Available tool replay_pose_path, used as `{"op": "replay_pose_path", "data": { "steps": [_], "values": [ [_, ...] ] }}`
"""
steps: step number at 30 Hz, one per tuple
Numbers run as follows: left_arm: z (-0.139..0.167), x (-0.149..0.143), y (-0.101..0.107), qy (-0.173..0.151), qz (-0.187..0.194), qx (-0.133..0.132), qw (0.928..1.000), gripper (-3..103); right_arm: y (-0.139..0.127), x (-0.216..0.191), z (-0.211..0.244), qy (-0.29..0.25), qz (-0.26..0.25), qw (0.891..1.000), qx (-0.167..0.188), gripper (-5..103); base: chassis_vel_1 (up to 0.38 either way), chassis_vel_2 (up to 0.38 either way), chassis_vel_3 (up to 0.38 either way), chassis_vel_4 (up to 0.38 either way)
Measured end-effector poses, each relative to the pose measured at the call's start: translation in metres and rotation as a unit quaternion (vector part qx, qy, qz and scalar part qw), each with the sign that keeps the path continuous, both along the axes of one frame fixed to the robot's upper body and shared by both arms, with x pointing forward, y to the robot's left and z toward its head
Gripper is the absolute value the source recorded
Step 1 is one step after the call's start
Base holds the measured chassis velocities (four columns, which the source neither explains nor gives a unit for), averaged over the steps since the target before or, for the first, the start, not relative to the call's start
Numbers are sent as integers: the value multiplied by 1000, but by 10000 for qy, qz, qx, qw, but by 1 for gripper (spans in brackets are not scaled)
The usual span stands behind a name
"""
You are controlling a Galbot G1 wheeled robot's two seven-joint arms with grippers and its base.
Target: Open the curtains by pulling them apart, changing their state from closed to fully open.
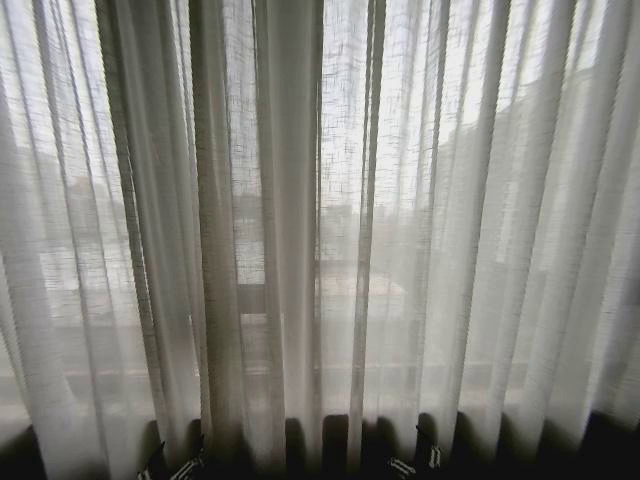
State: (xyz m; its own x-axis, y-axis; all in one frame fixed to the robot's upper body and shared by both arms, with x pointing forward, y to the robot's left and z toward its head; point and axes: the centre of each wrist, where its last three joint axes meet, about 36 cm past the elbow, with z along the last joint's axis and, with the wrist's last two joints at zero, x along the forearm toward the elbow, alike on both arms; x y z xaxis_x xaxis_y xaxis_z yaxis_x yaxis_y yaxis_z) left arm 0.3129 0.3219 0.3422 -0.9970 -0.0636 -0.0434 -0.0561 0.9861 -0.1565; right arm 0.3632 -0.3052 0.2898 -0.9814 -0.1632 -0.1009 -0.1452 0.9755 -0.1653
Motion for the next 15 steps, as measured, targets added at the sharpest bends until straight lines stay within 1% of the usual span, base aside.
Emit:
{"op": "replay_pose_path", "data": {
  "steps": [6,15],
  "values": [
    [-1,0,0,9,3,5,10000,100,-2,0,1,-6,-8,10000,-57,100,0,0,0,0],
    [1,1,1,-3,3,19,10000,100,0,2,1,-40,23,10000,-52,100,0,0,0,0]
  ]
}}
